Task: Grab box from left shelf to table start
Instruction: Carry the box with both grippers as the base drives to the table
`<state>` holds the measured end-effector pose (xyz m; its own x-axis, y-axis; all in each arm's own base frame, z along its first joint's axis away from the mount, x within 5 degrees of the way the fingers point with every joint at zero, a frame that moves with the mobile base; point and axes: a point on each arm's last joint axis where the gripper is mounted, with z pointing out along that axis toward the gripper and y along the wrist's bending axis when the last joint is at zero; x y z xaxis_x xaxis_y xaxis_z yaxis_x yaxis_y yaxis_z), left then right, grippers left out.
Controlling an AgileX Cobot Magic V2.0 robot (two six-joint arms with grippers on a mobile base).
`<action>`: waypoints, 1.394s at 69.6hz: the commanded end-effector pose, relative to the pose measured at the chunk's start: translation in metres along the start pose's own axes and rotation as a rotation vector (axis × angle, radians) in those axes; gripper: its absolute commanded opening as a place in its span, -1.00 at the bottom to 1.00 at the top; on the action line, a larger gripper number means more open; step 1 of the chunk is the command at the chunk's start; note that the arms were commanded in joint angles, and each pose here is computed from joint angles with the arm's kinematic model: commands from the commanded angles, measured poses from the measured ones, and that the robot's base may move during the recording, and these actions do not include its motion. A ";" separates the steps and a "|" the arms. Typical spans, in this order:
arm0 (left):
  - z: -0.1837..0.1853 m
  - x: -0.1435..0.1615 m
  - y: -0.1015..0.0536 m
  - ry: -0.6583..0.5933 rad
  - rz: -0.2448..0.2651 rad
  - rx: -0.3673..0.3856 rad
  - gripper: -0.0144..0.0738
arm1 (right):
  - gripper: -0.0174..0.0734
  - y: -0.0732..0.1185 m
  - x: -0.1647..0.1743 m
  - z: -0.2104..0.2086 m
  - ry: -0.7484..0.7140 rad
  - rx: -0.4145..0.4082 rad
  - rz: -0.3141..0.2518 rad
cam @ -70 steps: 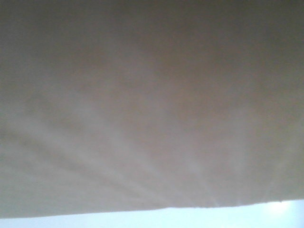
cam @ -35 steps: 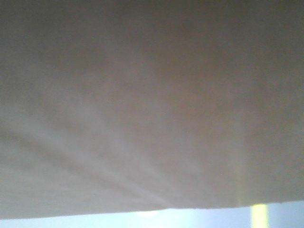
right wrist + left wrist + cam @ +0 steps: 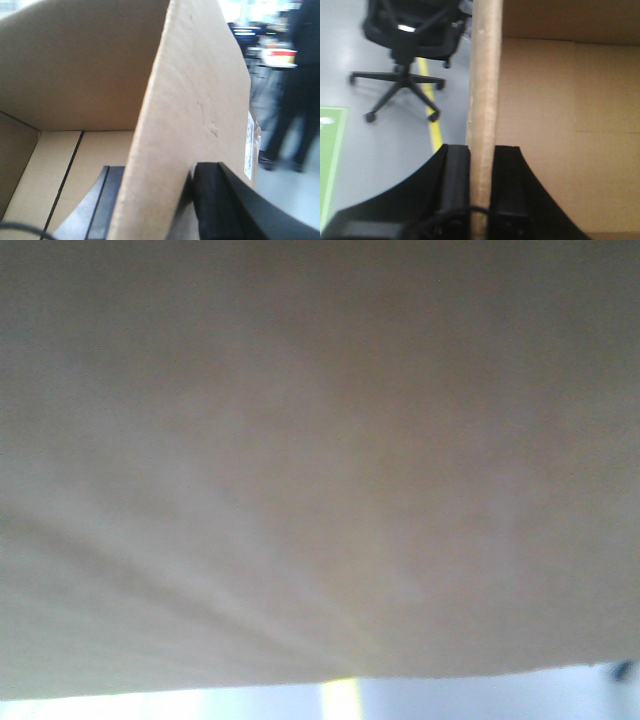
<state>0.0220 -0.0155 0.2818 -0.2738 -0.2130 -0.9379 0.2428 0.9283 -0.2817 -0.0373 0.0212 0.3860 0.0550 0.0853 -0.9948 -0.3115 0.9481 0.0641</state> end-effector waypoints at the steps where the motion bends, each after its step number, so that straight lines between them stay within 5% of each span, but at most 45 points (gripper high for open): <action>1: 0.001 -0.006 0.005 -0.019 0.076 -0.068 -0.88 | -0.49 0.001 -0.023 -0.006 -0.177 0.005 0.019; 97: 0.001 -0.006 0.005 -0.019 0.076 -0.068 -0.88 | -0.49 0.001 -0.023 -0.006 -0.176 0.005 0.018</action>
<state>0.0220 -0.0155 0.2818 -0.2738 -0.2130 -0.9379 0.2428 0.9283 -0.2817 -0.0368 0.0212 0.3860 0.0533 0.0852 -0.9949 -0.3114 0.9481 0.0645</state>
